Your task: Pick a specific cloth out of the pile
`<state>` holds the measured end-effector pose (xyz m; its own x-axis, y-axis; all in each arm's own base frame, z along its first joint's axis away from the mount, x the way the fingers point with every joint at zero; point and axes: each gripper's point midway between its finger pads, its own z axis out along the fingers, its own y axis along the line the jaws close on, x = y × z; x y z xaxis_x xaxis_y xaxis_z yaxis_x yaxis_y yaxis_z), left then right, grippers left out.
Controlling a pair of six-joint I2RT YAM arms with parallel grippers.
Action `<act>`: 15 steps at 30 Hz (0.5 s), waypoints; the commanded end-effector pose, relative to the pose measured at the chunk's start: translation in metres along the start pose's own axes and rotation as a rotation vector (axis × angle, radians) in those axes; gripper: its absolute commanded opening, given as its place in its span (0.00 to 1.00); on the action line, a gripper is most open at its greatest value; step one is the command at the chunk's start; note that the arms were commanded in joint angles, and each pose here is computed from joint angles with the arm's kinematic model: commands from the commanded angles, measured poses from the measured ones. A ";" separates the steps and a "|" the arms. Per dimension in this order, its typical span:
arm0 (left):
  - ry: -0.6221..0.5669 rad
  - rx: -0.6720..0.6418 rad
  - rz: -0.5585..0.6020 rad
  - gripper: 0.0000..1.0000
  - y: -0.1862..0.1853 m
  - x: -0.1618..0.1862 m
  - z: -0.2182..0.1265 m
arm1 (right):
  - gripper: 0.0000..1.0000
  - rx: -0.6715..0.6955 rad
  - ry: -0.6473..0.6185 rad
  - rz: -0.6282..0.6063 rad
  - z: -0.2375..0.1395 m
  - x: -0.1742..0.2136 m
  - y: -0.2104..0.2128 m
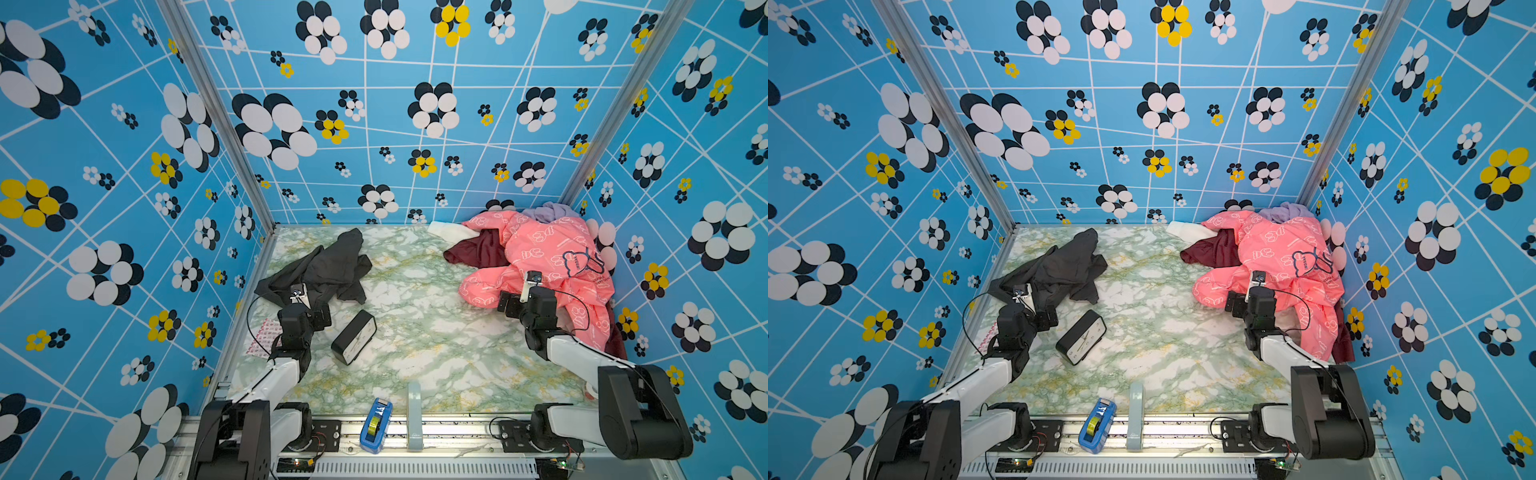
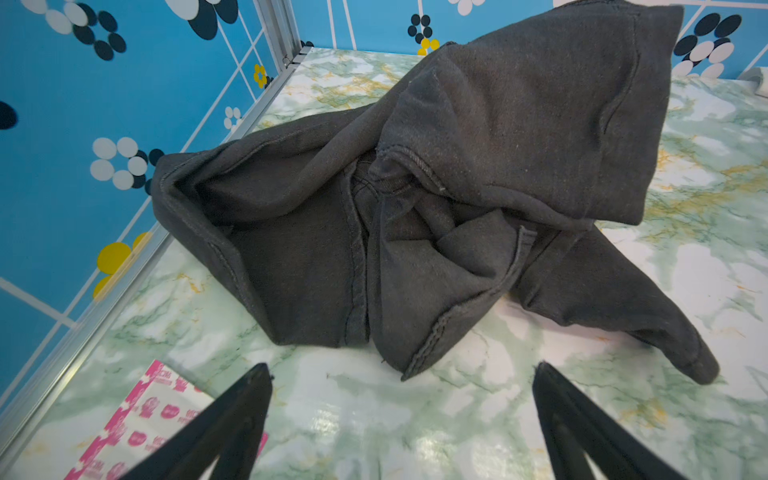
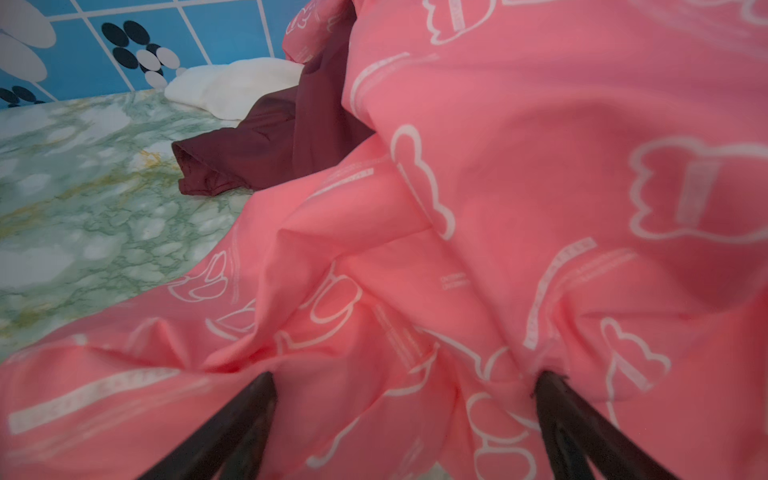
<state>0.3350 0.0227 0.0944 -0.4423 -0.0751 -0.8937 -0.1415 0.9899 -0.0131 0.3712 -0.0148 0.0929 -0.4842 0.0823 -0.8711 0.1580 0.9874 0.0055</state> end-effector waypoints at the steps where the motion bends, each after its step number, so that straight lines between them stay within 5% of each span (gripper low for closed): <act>1: -0.135 0.070 0.021 0.99 -0.010 -0.037 0.008 | 0.99 0.025 -0.139 -0.028 0.008 -0.031 -0.003; 15: -0.231 0.195 -0.006 0.99 -0.022 -0.046 0.009 | 0.99 -0.030 -0.193 -0.015 0.018 -0.013 -0.002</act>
<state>0.3663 0.0106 0.1178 -0.3043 -0.0716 -0.9499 -0.0068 0.9973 -0.0729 0.3850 -0.0237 0.0821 -0.3586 0.0585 -0.9317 0.1580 0.9874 0.0011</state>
